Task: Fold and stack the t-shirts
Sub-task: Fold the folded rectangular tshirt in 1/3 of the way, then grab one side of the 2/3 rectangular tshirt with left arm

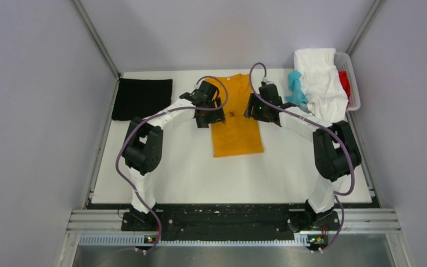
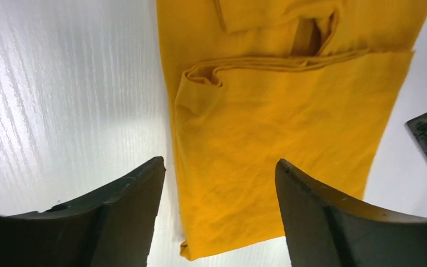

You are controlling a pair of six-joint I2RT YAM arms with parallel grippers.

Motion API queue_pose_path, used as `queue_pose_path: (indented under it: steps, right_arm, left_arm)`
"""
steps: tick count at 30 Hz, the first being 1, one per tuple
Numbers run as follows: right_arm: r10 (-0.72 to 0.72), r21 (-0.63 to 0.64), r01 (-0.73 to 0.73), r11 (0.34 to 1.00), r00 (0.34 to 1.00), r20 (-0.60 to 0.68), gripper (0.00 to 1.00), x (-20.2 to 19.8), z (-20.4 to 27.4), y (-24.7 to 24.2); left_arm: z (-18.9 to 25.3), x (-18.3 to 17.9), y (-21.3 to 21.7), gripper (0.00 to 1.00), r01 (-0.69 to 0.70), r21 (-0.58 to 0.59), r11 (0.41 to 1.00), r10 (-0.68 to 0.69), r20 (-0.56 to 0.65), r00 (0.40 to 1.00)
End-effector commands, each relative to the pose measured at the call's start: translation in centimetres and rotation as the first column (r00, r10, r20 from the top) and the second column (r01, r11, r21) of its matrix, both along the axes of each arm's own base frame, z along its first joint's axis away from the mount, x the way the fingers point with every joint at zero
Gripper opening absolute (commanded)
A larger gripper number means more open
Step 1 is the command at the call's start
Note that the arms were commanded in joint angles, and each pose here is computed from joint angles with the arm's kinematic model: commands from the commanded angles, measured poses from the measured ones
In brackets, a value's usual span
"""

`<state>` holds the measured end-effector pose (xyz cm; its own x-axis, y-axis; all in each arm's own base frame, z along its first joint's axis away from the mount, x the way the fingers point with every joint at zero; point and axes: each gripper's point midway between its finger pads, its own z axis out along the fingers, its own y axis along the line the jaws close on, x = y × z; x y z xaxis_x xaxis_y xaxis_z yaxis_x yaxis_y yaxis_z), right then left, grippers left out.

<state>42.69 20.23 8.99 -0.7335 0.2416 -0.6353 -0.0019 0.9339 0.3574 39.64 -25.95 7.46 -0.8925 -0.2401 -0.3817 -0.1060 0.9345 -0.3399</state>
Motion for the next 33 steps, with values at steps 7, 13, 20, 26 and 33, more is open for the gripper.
queue_pose_path:
  steps: [7, 13, 20, 26, 33]
  right_arm:
    - [-0.043, -0.057, 0.044, 0.997, 0.999, 0.019, 0.99, -2.9, 3.4, -3.1]
    - [0.007, -0.043, -0.010, 0.999, 0.996, -0.084, 0.99, -9.9, 1.1, -4.6]
    - [-0.003, 0.028, 0.008, 1.000, 0.989, -0.148, 0.94, -13.3, -1.1, -4.7]
    - [-0.043, 0.051, 0.051, 0.997, 0.986, -0.159, 0.89, -13.6, -2.2, -4.8]
    - [-0.054, 0.048, 0.063, 0.997, 0.986, -0.159, 0.85, -13.7, -3.0, -5.0]
  left_arm:
    - [4.8, -3.6, 0.8, 0.99, 0.037, -0.092, 0.995, -0.032, 0.054, 0.998]
    - [1.9, -10.7, 1.5, 0.99, 0.084, -0.136, 0.987, -0.089, -0.035, 0.995]
    - [-0.3, -12.6, 0.4, 0.84, 0.025, -0.231, 0.973, -0.043, -0.072, 0.997]
    - [-2.5, -12.2, 0.5, 0.67, -0.029, -0.210, 0.977, 0.007, -0.104, 0.995]
    - [-4.4, -12.2, 0.2, 0.39, -0.070, -0.212, 0.975, 0.039, -0.145, 0.989]
